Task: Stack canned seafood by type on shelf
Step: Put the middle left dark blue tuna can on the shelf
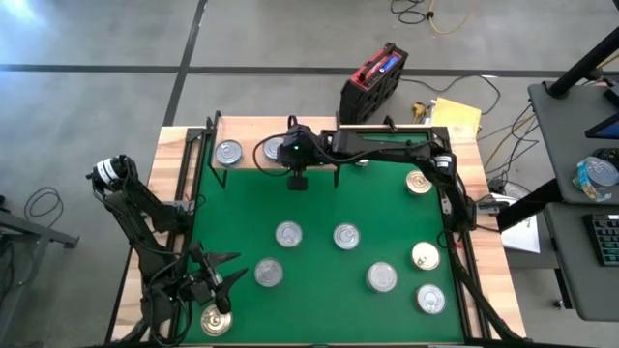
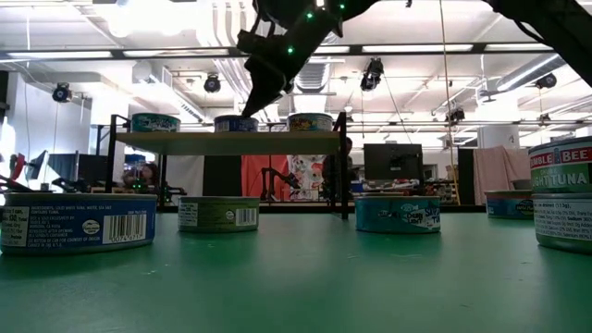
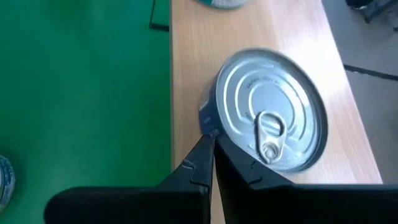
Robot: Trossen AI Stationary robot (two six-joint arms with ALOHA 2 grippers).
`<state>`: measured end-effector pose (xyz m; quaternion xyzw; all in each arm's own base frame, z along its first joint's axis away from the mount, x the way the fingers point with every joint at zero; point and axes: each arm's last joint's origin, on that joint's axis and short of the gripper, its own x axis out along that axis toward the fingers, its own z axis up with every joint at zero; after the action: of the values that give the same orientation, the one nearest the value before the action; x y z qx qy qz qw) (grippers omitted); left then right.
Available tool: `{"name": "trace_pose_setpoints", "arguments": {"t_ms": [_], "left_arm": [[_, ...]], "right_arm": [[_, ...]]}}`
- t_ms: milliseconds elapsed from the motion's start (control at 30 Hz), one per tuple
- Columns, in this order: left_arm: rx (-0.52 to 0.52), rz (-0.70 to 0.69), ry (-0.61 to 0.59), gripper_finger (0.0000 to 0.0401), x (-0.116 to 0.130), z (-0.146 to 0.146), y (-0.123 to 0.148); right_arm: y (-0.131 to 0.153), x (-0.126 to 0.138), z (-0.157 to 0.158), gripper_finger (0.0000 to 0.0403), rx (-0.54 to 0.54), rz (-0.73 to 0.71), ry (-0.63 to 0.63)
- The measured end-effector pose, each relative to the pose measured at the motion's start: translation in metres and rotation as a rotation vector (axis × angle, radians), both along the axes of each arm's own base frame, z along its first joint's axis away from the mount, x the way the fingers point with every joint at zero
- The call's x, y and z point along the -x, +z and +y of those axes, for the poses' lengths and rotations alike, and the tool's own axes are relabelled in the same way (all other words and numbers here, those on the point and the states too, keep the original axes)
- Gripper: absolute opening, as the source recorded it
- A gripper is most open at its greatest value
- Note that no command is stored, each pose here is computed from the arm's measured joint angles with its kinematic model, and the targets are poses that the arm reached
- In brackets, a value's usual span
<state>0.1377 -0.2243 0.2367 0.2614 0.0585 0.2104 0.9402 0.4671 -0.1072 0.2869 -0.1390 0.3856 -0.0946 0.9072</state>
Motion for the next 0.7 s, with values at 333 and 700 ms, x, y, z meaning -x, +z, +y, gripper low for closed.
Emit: {"name": "trace_pose_setpoints", "arguments": {"t_ms": [333,700], "left_arm": [[0.003,-0.001,0.0,0.0187,0.0,0.0,0.0],[0.003,-0.001,0.0,0.0187,0.0,0.0,0.0]], "right_arm": [[0.011,-0.005,-0.006,0.0009,0.032,-0.091,0.0],[0.011,0.004,-0.051,0.0009,0.004,-0.145,-0.064]]}}
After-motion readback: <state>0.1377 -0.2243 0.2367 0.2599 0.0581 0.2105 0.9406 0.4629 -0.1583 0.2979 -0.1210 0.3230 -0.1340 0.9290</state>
